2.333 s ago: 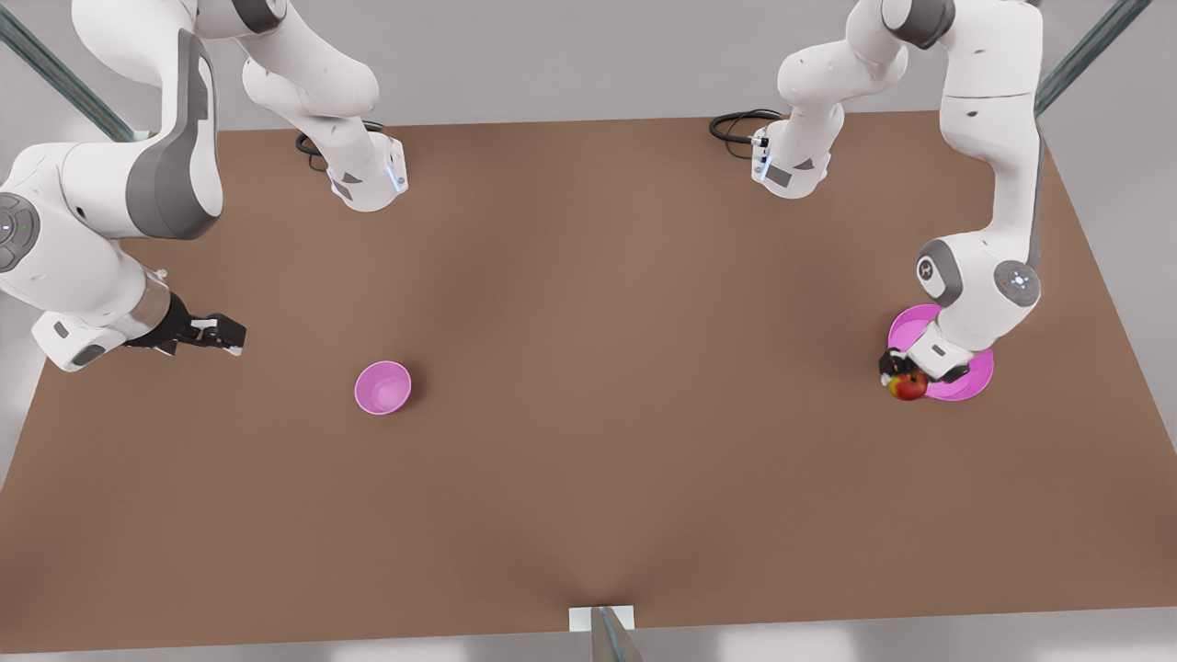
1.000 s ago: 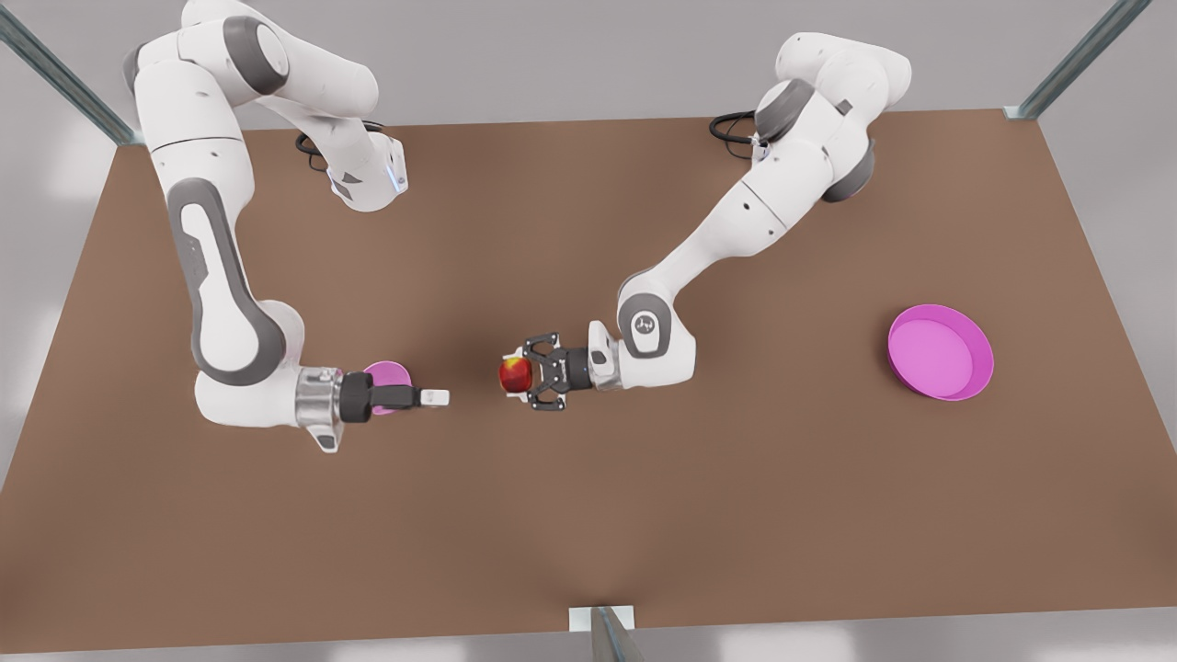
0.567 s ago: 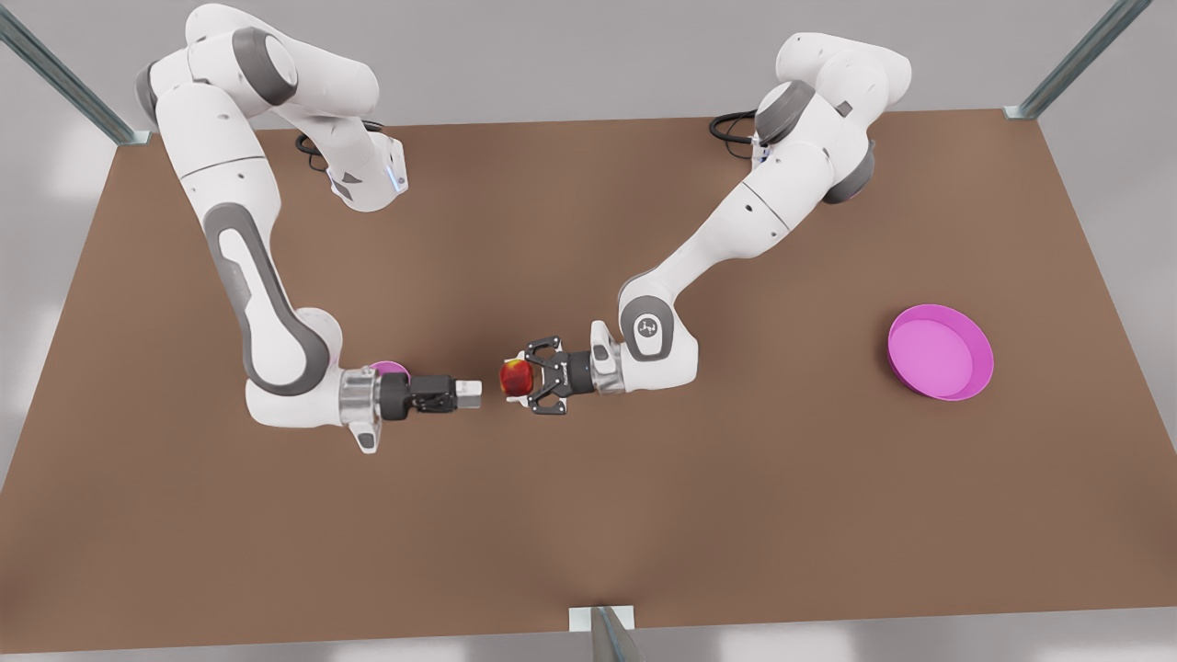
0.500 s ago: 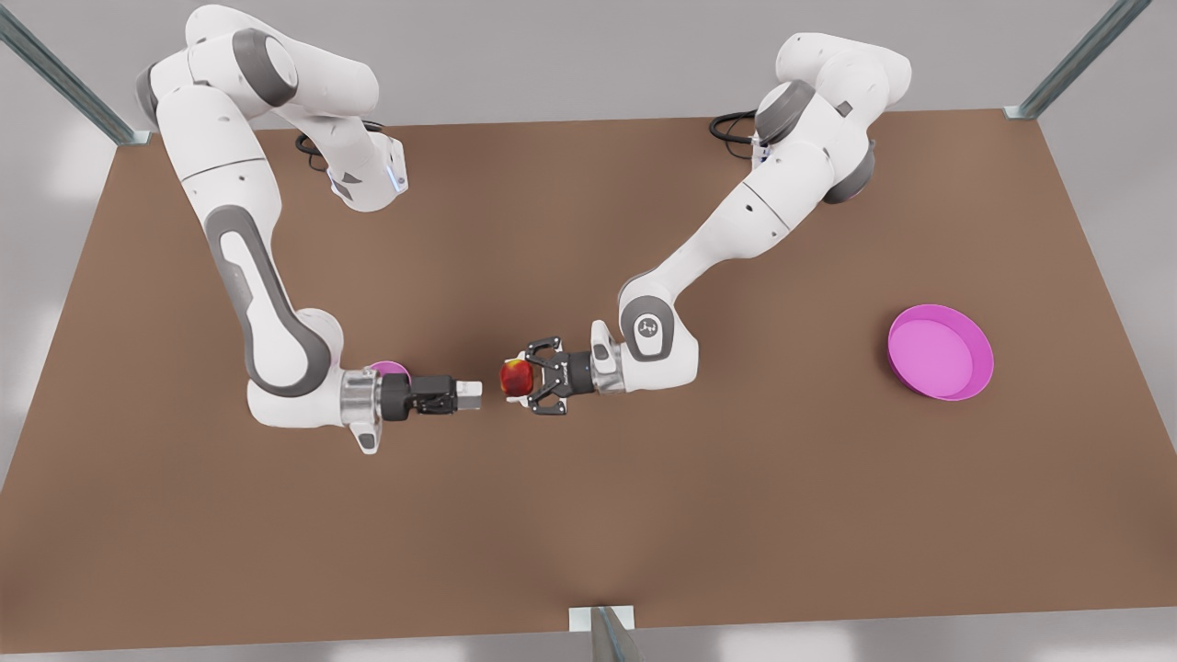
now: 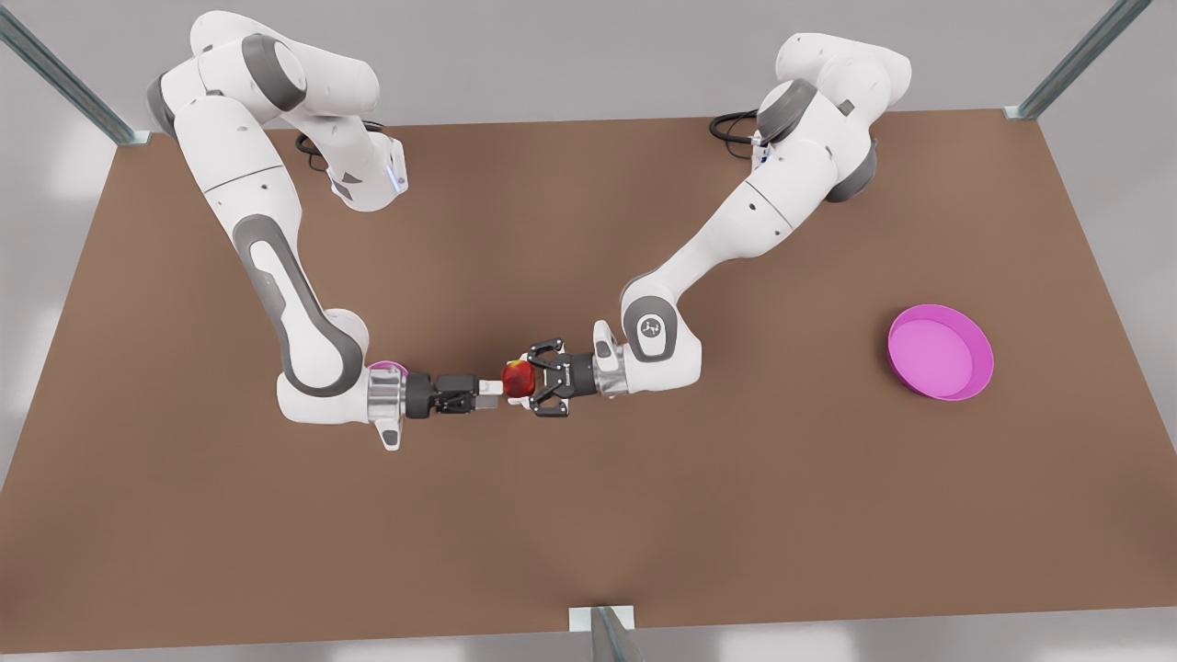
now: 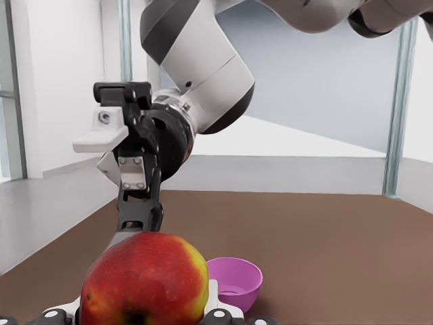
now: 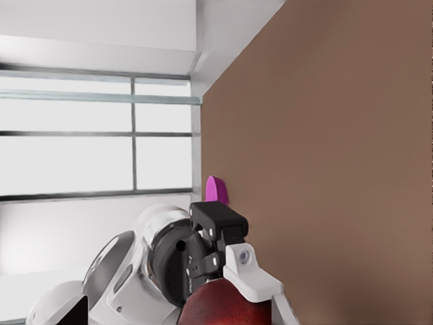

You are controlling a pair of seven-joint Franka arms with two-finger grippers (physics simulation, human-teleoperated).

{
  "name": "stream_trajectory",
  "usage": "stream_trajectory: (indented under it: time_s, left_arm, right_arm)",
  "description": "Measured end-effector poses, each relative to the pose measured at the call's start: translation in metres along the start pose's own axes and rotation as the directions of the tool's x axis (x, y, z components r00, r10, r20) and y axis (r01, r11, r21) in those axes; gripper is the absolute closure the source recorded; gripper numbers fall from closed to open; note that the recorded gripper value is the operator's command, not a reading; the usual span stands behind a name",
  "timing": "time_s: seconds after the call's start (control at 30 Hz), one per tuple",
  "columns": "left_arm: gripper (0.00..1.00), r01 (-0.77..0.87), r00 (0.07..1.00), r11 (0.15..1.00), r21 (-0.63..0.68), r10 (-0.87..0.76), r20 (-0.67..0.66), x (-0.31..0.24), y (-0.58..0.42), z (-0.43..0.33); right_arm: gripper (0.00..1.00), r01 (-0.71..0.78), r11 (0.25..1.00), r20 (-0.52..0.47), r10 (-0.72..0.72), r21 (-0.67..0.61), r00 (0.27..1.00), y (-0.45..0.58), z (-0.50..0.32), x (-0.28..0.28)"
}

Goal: Use the left arm to pick up the apple from the plate, transfer it to the gripper of the right arm, and then use the right arm to place it into the bowl

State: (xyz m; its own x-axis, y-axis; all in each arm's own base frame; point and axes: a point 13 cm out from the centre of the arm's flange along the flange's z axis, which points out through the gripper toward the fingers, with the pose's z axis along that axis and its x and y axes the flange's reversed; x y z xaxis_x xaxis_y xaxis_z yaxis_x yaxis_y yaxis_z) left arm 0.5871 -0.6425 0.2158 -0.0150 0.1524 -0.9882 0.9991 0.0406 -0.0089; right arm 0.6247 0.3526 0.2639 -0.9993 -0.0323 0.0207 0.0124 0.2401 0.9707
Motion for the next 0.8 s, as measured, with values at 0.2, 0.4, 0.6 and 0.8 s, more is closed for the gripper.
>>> stream_trajectory:
  time_s: [0.2, 0.4, 0.6, 0.8]
  left_arm:
    - [0.35, -0.020, 1.000, 1.000, -0.001, 0.020, -0.001, 0.000, 0.001, 0.000]
    - [0.35, -0.034, 0.999, 0.999, 0.000, 0.034, -0.001, 0.001, 0.001, -0.001]
    - [0.35, -0.045, 0.999, 0.999, 0.000, 0.045, -0.002, 0.001, 0.001, -0.001]
    - [0.35, -0.052, 0.999, 0.999, 0.001, 0.052, 0.001, -0.001, 0.000, 0.000]
  right_arm:
    - [0.00, -0.029, 1.000, 0.004, 0.029, 0.009, 1.000, -0.011, 0.001, 0.000]
    - [0.00, -0.053, 0.998, -0.011, 0.054, 0.021, 0.998, -0.015, 0.004, 0.015]
    - [0.00, -0.072, 0.997, -0.034, 0.072, 0.023, 0.997, -0.015, 0.002, 0.032]
    - [0.00, -0.087, 0.996, -0.040, 0.088, 0.029, 0.995, -0.023, 0.012, 0.035]
